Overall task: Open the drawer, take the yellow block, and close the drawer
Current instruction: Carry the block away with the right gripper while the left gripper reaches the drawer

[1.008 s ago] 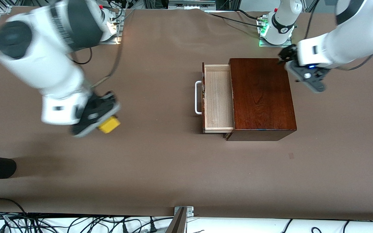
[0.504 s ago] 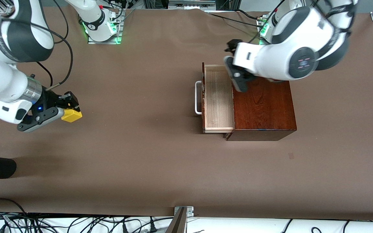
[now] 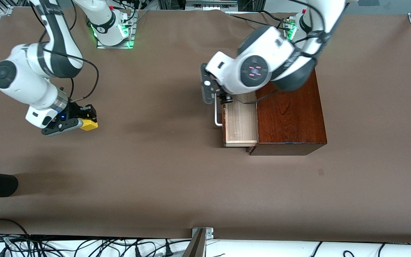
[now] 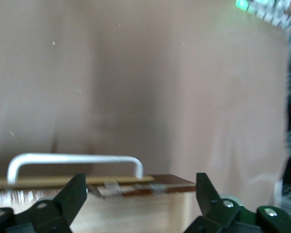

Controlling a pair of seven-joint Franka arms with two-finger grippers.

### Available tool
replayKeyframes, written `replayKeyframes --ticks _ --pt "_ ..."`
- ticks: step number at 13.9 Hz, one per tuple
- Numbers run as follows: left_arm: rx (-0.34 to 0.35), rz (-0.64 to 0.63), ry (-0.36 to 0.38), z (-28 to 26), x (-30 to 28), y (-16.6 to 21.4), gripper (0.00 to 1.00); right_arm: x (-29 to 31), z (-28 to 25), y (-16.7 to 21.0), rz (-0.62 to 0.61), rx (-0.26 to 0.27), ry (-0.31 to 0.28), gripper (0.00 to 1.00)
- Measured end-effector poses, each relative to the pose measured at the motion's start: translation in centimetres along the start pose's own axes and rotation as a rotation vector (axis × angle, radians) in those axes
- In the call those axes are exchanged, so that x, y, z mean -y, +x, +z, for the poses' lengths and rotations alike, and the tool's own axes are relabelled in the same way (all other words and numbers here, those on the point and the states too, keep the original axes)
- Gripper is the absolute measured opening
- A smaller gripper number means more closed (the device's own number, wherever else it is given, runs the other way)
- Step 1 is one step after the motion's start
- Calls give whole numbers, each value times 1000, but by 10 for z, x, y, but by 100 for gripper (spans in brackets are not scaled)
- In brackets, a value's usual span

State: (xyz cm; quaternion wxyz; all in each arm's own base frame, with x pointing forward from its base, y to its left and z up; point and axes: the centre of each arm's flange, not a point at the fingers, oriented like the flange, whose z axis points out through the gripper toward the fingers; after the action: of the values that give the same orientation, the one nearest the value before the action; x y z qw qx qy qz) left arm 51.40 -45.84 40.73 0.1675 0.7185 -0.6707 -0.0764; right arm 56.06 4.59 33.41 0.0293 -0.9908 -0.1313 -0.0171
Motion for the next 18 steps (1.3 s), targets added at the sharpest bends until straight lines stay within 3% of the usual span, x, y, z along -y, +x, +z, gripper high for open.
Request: replayKeyframes --ticks 2,4,11,17,18 --pt "42 93 102 34 -3 30 100 0 30 -11 50 17 -5 56" --pt "85 145 154 66 -2 46 100 0 54 -15 94 22 -7 56" --pt "169 110 98 120 28 21 100 -3 123 -36 148 18 -18 56" --pt "292 79 52 118 35 -6 100 -5 142 -40 166 29 -18 56" --pt "305 78 51 117 34 -6 100 -6 144 -41 167 32 -17 60"
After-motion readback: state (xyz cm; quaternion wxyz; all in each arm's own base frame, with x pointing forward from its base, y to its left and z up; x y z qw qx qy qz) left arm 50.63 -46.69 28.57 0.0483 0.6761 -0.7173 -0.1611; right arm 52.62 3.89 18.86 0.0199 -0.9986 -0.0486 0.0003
